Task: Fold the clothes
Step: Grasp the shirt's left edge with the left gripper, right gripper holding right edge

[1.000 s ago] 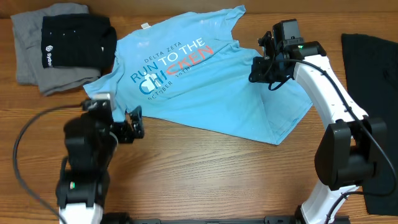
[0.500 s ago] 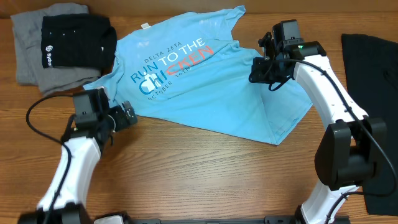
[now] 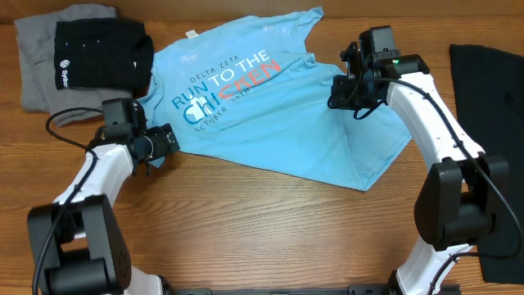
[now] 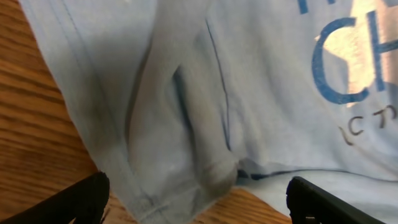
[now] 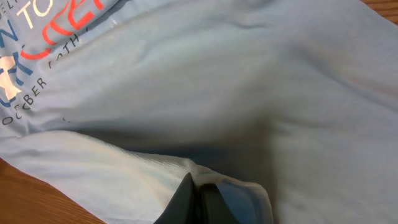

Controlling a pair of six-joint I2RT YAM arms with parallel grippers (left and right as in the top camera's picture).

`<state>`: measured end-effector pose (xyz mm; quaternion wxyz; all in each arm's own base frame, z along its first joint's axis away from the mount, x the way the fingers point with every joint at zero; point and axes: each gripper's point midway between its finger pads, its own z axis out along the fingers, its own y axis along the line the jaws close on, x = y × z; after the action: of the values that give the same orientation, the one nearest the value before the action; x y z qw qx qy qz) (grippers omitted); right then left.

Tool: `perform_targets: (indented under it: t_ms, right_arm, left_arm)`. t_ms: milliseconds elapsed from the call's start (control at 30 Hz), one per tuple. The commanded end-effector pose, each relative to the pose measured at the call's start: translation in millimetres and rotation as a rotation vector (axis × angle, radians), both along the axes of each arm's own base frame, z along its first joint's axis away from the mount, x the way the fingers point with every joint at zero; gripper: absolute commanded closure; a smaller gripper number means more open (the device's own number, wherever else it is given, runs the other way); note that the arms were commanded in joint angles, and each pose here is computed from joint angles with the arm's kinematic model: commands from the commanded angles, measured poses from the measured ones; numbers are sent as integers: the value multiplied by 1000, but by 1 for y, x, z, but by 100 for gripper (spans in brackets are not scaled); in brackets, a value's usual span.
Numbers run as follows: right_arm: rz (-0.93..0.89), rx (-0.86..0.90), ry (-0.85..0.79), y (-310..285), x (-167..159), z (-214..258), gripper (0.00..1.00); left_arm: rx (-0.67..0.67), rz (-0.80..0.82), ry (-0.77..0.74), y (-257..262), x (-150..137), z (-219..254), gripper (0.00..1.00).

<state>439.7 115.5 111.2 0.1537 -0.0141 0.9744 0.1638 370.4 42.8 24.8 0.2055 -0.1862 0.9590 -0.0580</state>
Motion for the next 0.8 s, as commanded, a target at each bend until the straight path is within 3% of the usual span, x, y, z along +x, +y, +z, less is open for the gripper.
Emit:
perform_targets:
  t_ms: [0, 400, 633, 767]
  right_arm:
    - [2, 10, -32, 3, 4, 12, 96]
    - [2, 10, -32, 3, 4, 12, 96]
    - [1, 10, -32, 3, 4, 12, 96]
    - [-3, 11, -30, 3, 4, 12, 96]
  left_arm:
    - [16, -26, 29, 3, 1, -9, 8]
    - [28, -99, 111, 0, -9, -38, 14]
    - [25, -99, 125, 0, -11, -42, 43]
    - [20, -99, 151, -1, -17, -42, 70]
